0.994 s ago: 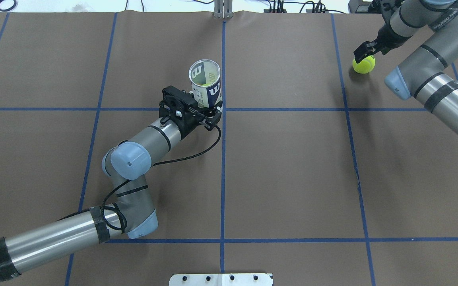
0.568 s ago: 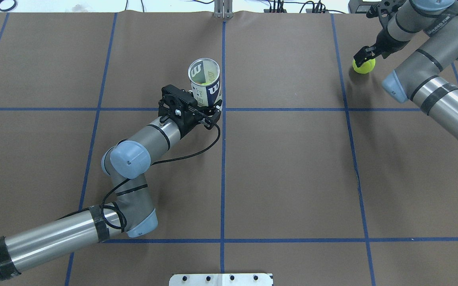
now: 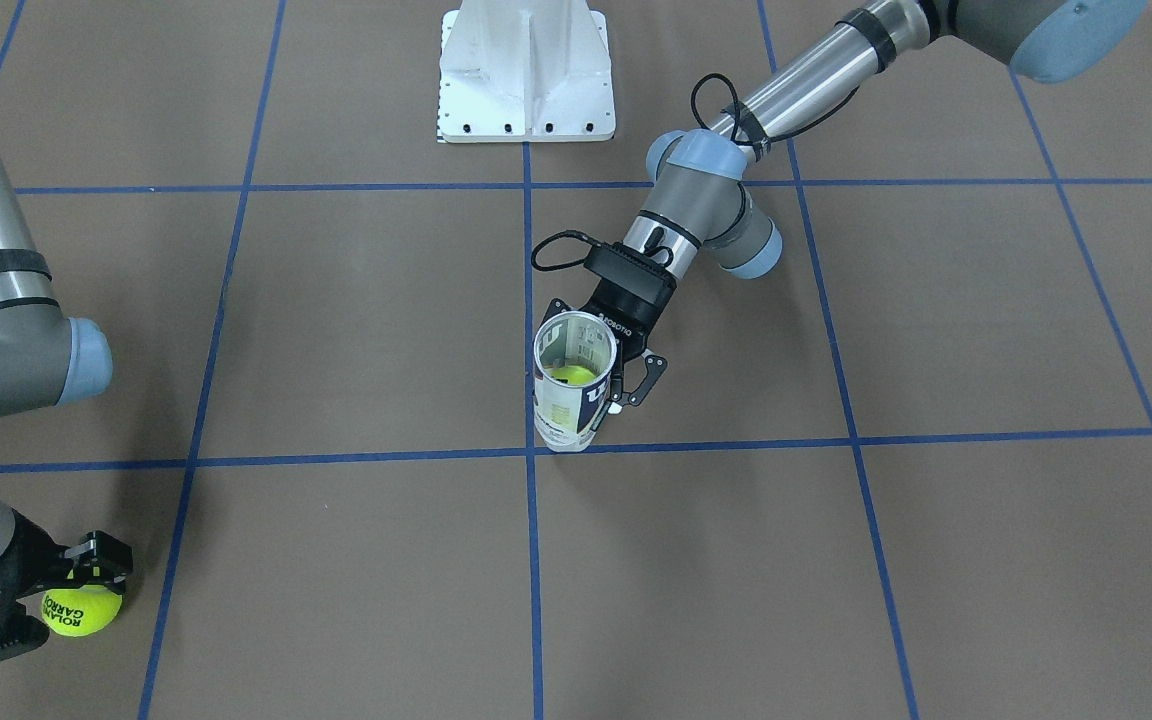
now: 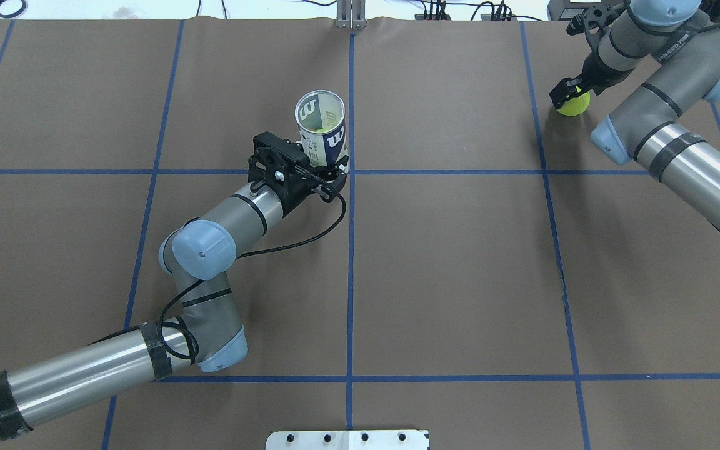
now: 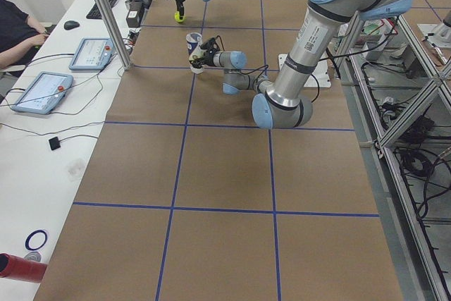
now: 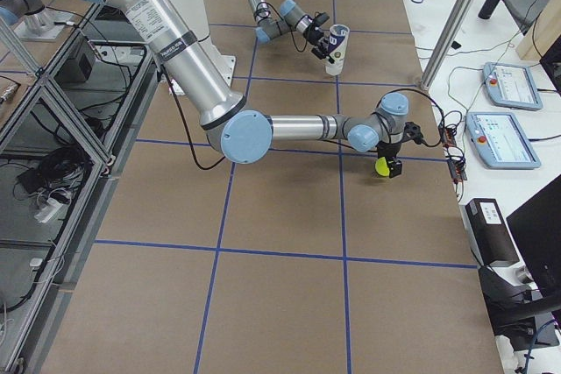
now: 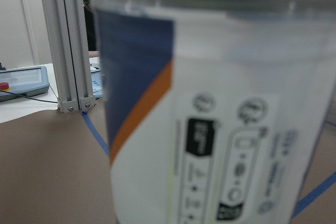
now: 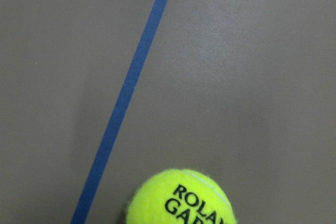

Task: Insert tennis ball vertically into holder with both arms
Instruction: 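Lower the right gripper and grasp the second yellow ball, then lift the ball and carry it with the right gripper over the can, then lower the ball into the can's mouth with the right gripper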

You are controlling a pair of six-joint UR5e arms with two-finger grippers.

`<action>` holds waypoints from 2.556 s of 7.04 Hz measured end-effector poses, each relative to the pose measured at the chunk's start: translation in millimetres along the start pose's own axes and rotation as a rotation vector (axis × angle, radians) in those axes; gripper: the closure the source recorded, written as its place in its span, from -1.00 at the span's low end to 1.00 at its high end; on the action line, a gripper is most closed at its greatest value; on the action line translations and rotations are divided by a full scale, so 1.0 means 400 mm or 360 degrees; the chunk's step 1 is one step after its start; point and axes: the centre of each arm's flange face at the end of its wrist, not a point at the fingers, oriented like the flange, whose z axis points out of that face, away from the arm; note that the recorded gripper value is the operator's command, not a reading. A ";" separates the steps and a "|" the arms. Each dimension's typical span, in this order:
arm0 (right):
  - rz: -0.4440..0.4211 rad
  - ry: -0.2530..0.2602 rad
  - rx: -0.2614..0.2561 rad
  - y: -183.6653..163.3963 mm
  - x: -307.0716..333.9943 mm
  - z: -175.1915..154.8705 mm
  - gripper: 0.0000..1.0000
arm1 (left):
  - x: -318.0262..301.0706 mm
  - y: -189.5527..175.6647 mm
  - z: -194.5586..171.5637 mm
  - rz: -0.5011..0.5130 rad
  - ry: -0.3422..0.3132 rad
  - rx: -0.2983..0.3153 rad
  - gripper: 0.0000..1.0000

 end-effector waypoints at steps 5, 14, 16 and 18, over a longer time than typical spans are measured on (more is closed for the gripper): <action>0.0004 -0.0087 0.0052 -0.104 -0.106 -0.131 1.00 | -0.003 -0.003 0.001 0.0000 -0.0002 0.0003 -0.50; 0.0792 -0.0733 -0.0031 -0.156 -1.112 -0.817 1.00 | 0.011 0.002 0.001 -0.0002 0.0009 -0.0005 -0.50; 0.0773 -0.0645 -0.0016 -0.110 -1.209 -0.758 1.00 | 0.012 0.001 0.001 -0.0003 0.0009 -0.0004 -0.50; 0.0763 -0.0620 -0.0018 -0.097 -1.215 -0.735 1.00 | 0.010 0.004 0.002 0.0000 0.0007 -0.0007 -0.50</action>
